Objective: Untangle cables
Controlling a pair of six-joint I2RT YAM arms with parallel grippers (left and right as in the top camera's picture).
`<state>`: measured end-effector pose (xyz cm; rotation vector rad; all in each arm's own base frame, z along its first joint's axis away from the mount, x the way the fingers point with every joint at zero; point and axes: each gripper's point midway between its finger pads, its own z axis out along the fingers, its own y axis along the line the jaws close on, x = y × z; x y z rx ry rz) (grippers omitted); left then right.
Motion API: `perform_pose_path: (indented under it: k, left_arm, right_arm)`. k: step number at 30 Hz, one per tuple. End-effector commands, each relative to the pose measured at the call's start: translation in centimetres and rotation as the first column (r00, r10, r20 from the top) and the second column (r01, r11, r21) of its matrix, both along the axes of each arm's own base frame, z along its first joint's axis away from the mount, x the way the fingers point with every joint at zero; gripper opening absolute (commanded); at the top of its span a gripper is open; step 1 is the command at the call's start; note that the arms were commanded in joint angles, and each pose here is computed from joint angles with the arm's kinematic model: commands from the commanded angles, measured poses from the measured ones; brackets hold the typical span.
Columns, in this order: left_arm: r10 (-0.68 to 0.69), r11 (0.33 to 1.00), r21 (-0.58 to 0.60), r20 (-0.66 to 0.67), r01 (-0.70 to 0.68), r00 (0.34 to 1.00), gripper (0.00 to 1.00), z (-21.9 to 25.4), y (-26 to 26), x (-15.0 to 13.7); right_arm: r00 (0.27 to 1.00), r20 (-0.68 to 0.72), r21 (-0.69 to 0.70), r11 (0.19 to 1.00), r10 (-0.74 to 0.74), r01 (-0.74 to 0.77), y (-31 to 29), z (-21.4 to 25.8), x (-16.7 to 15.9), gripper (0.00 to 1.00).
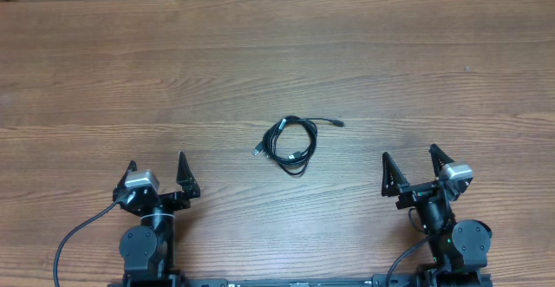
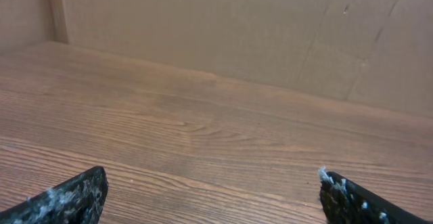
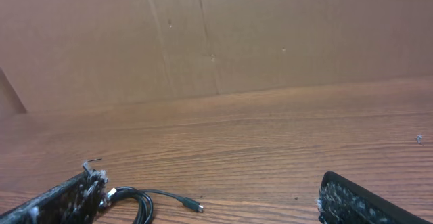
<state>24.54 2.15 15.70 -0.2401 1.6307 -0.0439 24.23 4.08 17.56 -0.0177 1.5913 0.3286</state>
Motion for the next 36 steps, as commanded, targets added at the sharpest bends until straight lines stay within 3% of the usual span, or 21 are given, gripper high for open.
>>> perform_pose_path:
  k: [1,36]
  left_arm:
    - [-0.014,1.000,0.018,0.004,0.014,1.000,1.00,0.04,-0.24,-0.01]
    - [-0.014,1.000,0.018,0.004,0.014,1.000,1.00,0.04,-0.24,-0.01]
  right_arm:
    - [1.000,0.002,0.003,1.000,0.009,-0.009,0.19,-0.21,-0.03,1.00]
    - [1.000,0.002,0.005,1.000,0.019,-0.019,0.35,-0.20,-0.07,1.00]
